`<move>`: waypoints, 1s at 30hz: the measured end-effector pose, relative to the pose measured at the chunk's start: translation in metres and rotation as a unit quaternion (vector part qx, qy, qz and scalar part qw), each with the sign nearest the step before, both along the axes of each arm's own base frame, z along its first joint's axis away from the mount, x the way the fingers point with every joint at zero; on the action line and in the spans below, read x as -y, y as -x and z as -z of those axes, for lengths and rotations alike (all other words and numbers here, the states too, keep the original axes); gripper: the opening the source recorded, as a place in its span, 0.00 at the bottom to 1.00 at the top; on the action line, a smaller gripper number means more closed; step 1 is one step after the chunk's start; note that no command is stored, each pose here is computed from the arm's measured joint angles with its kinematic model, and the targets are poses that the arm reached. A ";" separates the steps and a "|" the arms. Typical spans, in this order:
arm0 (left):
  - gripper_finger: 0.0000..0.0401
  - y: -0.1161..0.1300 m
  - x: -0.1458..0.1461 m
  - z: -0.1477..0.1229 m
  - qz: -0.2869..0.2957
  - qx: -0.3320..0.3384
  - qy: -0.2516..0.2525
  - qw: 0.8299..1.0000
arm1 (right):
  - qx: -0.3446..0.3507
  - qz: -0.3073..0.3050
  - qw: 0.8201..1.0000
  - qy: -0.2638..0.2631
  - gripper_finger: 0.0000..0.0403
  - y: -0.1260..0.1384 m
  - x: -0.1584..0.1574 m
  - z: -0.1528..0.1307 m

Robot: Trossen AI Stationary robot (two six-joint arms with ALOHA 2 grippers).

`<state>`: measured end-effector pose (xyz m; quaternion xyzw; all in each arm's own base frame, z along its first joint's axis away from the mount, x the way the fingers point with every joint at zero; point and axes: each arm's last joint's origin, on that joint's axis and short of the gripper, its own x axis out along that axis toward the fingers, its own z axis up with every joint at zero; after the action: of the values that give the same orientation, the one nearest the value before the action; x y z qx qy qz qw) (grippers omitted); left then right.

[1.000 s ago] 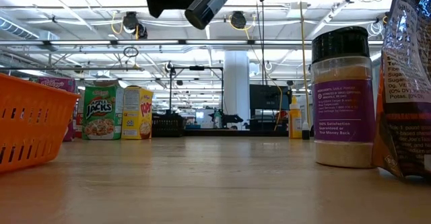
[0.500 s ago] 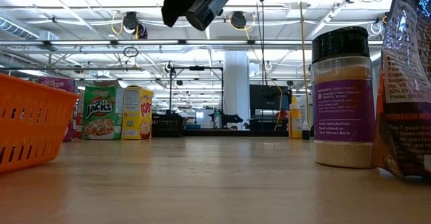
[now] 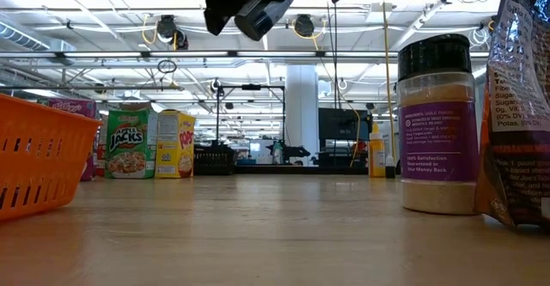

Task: Pick & Place Kitchen Items
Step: Put the big black food coloring bottle into the orange bin

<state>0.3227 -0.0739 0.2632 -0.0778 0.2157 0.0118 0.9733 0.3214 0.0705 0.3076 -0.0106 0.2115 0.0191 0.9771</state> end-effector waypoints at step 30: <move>0.21 0.115 0.090 -0.005 -0.043 -0.133 0.037 0.989 | -0.041 0.018 0.999 0.012 0.38 0.016 0.013 -0.005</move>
<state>0.2082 -0.1643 0.2678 -0.1207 0.3401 0.0564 0.9309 0.3052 0.0574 0.3127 -0.0176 0.2515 -0.0002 0.9677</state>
